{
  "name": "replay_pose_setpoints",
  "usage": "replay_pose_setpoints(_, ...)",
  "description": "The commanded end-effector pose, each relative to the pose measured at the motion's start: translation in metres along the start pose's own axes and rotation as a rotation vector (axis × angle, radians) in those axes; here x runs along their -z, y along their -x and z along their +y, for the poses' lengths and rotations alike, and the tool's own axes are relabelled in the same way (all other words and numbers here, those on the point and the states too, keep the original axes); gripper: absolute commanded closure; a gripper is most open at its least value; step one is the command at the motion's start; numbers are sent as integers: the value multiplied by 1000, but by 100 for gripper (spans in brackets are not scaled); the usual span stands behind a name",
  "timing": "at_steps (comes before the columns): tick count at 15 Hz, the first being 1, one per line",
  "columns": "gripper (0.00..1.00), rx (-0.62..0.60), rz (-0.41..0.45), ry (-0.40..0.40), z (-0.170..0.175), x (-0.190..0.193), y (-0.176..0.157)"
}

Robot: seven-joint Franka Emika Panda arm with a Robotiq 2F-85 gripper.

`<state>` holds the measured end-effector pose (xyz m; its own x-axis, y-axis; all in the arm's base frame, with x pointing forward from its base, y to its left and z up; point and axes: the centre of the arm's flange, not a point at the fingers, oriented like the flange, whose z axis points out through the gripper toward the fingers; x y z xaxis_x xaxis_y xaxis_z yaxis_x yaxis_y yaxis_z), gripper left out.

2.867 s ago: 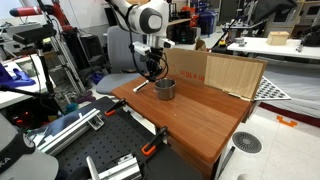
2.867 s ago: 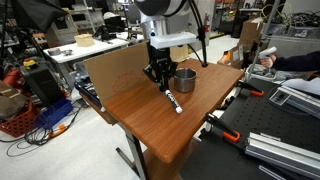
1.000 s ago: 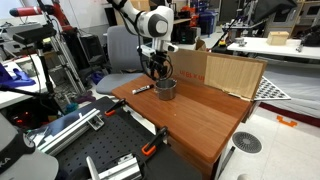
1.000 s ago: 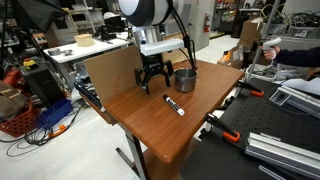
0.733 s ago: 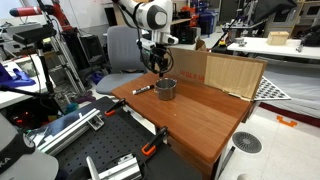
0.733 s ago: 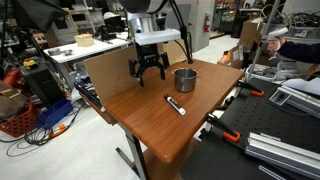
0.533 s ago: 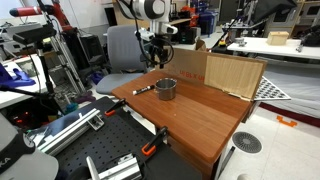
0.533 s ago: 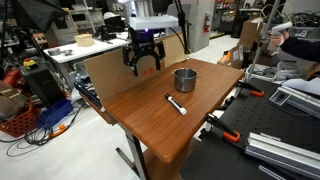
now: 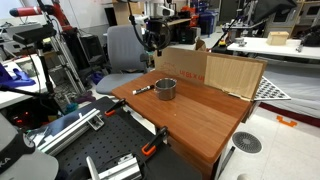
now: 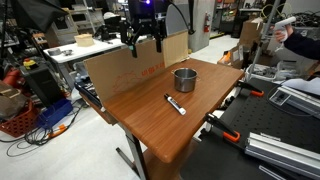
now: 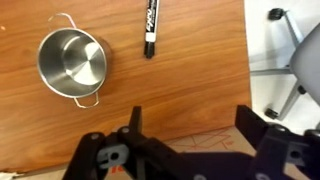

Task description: Remove the marker from the silver cup and place it on the table

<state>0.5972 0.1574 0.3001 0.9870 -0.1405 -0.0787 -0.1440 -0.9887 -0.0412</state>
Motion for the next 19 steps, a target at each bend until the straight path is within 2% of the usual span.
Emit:
replay_pose_setpoints(1, 0, 0, -1, 1, 1, 2, 2)
replay_pose_setpoints(19, 0, 0, -6, 3, 2, 1, 6)
